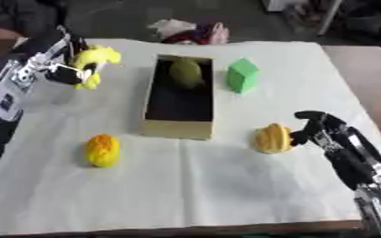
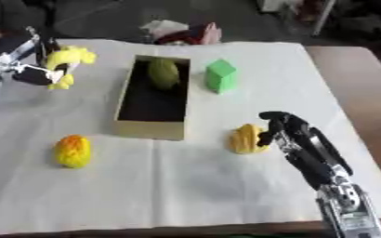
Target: Pick up objects on the table and place them in the box.
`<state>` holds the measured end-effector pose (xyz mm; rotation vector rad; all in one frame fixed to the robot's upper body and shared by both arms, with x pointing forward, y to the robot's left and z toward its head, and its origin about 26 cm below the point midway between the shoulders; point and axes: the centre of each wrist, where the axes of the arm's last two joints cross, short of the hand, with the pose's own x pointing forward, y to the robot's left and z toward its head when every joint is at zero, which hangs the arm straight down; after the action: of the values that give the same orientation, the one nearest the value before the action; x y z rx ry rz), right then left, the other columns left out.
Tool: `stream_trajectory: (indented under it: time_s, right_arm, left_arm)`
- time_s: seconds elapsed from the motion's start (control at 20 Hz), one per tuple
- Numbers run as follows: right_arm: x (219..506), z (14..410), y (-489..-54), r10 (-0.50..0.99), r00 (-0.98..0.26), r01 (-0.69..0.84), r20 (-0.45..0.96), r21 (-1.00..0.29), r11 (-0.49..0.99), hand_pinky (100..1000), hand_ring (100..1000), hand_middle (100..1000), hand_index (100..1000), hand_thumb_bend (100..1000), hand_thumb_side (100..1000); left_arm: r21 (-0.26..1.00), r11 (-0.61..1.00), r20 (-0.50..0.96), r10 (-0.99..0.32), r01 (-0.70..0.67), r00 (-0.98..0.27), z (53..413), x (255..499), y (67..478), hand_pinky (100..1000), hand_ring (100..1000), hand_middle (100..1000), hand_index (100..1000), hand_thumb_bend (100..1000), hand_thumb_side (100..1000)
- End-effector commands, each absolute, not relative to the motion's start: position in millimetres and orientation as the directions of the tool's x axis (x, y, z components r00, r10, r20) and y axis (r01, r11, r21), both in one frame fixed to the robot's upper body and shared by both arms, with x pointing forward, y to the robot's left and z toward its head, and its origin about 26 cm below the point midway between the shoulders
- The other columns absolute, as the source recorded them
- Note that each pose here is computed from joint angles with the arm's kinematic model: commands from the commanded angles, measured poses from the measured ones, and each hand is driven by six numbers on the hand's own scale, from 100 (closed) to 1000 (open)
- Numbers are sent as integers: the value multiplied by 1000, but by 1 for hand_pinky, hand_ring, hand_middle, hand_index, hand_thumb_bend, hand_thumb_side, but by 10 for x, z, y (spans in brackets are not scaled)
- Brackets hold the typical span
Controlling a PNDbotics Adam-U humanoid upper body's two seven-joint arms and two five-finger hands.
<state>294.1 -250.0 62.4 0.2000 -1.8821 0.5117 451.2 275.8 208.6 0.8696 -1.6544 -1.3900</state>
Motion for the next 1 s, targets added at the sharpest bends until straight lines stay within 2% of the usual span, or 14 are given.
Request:
stream_trajectory:
  time_s: [0.05,0.3,0.5,0.75,0.8,0.85,1.0]
  right_arm:
    - [2957,695,-2483,99,-390,-392,916,-262,882,736,519,392,775,100,614]
    - [2969,706,-2389,74,-394,-441,916,-259,859,736,520,393,775,100,617]
    - [2972,706,-2361,67,-393,-460,917,-260,849,735,521,393,775,100,619]
    - [2980,720,-2325,57,-397,-477,916,-260,840,735,521,393,775,100,620]
    - [2980,719,-2327,58,-397,-477,916,-260,840,735,521,393,775,100,619]
    - [2980,719,-2328,58,-397,-477,916,-259,840,735,521,393,775,100,620]
    - [2979,716,-2331,59,-396,-475,916,-259,841,735,522,393,775,100,620]
  left_arm:
    - [993,121,96,-811,-4,-578,2301,4438,2461,683,432,434,605,106,154]
    - [996,14,67,-724,83,-686,2173,4417,2070,693,455,454,622,129,159]
    - [990,-13,94,-694,143,-714,1997,4444,1928,701,466,464,633,104,165]
    - [978,-76,92,-673,192,-734,1795,4469,1844,715,495,493,662,134,170]
    - [973,-104,84,-669,205,-738,1764,4470,1841,730,530,525,693,186,152]
    - [967,-132,77,-666,218,-742,1743,4471,1843,733,538,534,700,161,175]
    - [950,-214,32,-660,229,-751,1739,4468,1870,755,623,637,775,231,179]
